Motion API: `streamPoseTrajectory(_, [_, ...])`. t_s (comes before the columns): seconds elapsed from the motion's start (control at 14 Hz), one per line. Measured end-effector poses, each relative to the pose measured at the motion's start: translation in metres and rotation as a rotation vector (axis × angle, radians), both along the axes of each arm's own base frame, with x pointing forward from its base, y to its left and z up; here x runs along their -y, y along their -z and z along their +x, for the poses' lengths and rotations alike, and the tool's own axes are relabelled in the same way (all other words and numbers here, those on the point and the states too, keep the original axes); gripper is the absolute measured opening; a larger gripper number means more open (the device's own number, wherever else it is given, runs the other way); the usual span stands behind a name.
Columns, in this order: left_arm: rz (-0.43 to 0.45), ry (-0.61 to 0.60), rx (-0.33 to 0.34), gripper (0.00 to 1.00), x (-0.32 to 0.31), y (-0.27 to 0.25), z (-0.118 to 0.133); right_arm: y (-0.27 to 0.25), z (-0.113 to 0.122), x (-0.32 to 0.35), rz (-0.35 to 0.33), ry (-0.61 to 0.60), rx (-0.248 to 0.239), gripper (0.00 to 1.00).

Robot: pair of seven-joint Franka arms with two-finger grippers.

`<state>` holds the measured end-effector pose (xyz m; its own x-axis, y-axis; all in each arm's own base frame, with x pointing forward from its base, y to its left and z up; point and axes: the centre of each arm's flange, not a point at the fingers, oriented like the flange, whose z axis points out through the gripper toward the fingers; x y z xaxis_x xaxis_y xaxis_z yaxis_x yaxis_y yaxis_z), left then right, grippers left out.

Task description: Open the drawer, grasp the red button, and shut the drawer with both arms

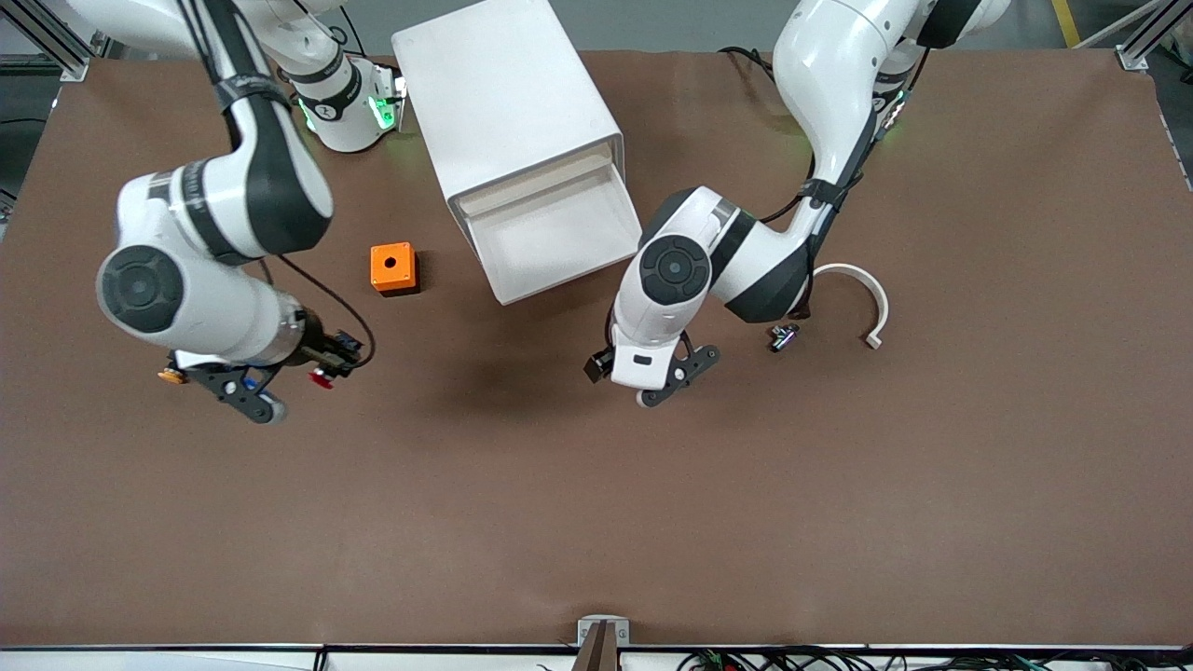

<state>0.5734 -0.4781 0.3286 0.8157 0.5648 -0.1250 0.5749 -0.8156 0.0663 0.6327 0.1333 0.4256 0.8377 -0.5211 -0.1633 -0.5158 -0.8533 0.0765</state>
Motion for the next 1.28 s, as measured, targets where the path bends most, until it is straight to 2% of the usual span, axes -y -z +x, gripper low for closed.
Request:
streamPoseTrajectory(0.14, [0.0, 0.017, -0.002, 1.0, 0.01, 0.001, -0.008, 0.005, 0.004, 0.021, 0.001, -0.008, 0.011, 0.41])
streamPoseTrajectory(0.28, [0.001, 0.031, -0.011, 1.0, 0.016, 0.004, -0.016, 0.02, 0.008, 0.028, 0.006, -0.01, 0.057, 0.41])
streamPoseTrajectory(0.57, [0.01, 0.069, -0.037, 1.0, 0.034, 0.016, -0.039, 0.082, 0.006, 0.033, 0.012, -0.02, 0.147, 0.41])
streamPoseTrajectory(0.71, [0.014, 0.096, -0.041, 1.0, 0.047, 0.019, -0.054, 0.111, 0.003, 0.034, 0.013, -0.051, 0.146, 0.41])
streamPoseTrajectory(1.07, [0.018, 0.142, -0.045, 1.0, 0.07, 0.021, -0.079, 0.16, 0.001, 0.037, 0.015, -0.139, 0.096, 0.41])
streamPoseTrajectory(1.28, [0.02, 0.158, -0.047, 1.0, 0.077, 0.022, -0.088, 0.183, -0.005, 0.075, 0.028, -0.238, 0.13, 0.41])
